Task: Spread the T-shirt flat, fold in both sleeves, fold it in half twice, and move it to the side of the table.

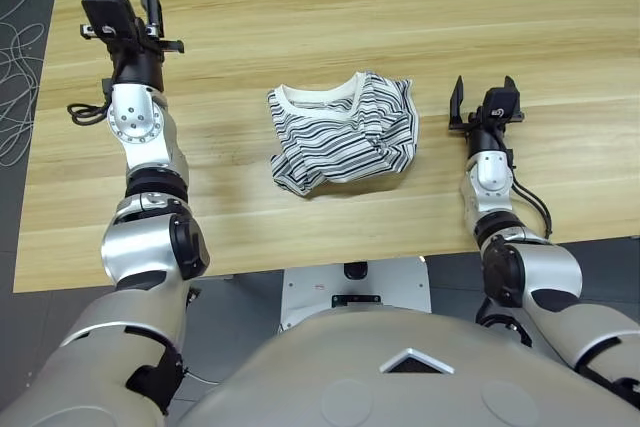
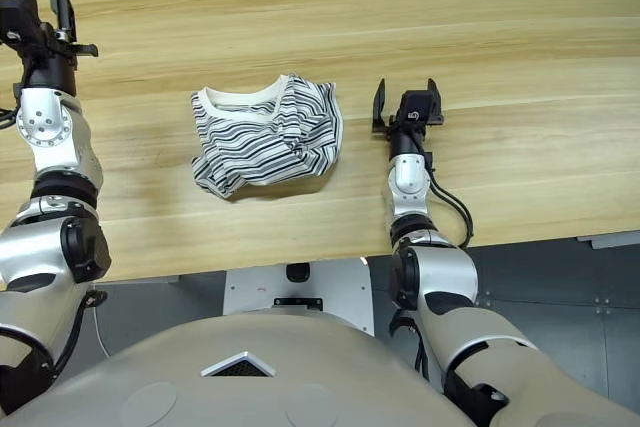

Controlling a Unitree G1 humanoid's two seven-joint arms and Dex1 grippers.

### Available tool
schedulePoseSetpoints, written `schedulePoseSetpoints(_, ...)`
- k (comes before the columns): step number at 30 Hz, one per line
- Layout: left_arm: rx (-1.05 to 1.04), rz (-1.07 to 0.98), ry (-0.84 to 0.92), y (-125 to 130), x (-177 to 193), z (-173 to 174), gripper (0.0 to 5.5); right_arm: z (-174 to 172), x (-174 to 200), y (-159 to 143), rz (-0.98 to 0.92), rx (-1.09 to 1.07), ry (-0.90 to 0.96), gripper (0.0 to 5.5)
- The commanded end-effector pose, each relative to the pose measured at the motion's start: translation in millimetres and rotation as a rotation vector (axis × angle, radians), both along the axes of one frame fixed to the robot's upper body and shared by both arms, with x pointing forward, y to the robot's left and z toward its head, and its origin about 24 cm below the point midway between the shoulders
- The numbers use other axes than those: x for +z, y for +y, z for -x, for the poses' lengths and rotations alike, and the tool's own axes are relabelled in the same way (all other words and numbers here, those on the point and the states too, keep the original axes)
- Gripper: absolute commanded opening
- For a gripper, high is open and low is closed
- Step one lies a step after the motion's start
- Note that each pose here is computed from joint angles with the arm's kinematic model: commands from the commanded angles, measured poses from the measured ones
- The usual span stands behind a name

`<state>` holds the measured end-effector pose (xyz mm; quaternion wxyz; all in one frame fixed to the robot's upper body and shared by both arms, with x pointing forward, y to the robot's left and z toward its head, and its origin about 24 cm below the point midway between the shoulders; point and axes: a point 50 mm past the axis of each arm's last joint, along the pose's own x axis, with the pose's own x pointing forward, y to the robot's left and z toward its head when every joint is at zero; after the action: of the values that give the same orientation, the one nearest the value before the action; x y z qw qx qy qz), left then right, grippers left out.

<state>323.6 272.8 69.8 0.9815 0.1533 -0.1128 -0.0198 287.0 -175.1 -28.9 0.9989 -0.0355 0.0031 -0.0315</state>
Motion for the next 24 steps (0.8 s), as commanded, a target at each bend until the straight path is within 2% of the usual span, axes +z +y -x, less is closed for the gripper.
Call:
schedulePoseSetpoints(1, -0.177, -0.128, 0.167, 9.3, -14.6, 17.4, 1.76, 6.5, -3.3, 2.2, -0.001, 0.001, -0.010, 4.39)
schedulePoseSetpoints(4, -0.320, -0.173, 0.349, 11.8, -31.3, 28.9, 1.76, 8.4, -3.3, 3.1, 0.005, 0.004, -0.022, 4.39)
schedulePoseSetpoints(6, -0.430, -0.208, 0.481, 10.7, -43.5, 37.7, 2.05, 9.2, -3.3, 3.8, 0.008, 0.008, -0.026, 4.39)
schedulePoseSetpoints(8, -0.471, -0.232, 0.534, 10.0, -45.9, 38.9, 2.32, 9.8, -3.4, 4.0, 0.011, 0.011, -0.028, 4.39)
schedulePoseSetpoints(13, -0.526, -0.154, 0.501, -9.2, -35.5, 21.9, 3.10, 10.3, -3.3, 3.6, 0.018, 0.013, -0.031, 4.39)
schedulePoseSetpoints(19, -0.616, 0.072, 0.454, -42.7, -13.7, -2.0, 3.16, 10.1, -3.2, 4.2, 0.023, 0.020, -0.029, 4.39)
schedulePoseSetpoints(22, -0.641, 0.103, 0.479, -53.2, -12.0, -6.8, 3.58, 10.2, -3.0, 5.9, 0.024, 0.025, -0.032, 4.39)
schedulePoseSetpoints(24, -0.638, 0.076, 0.528, -58.9, -19.2, -8.2, 3.58, 10.1, -2.7, 7.6, 0.024, 0.030, -0.036, 4.39)
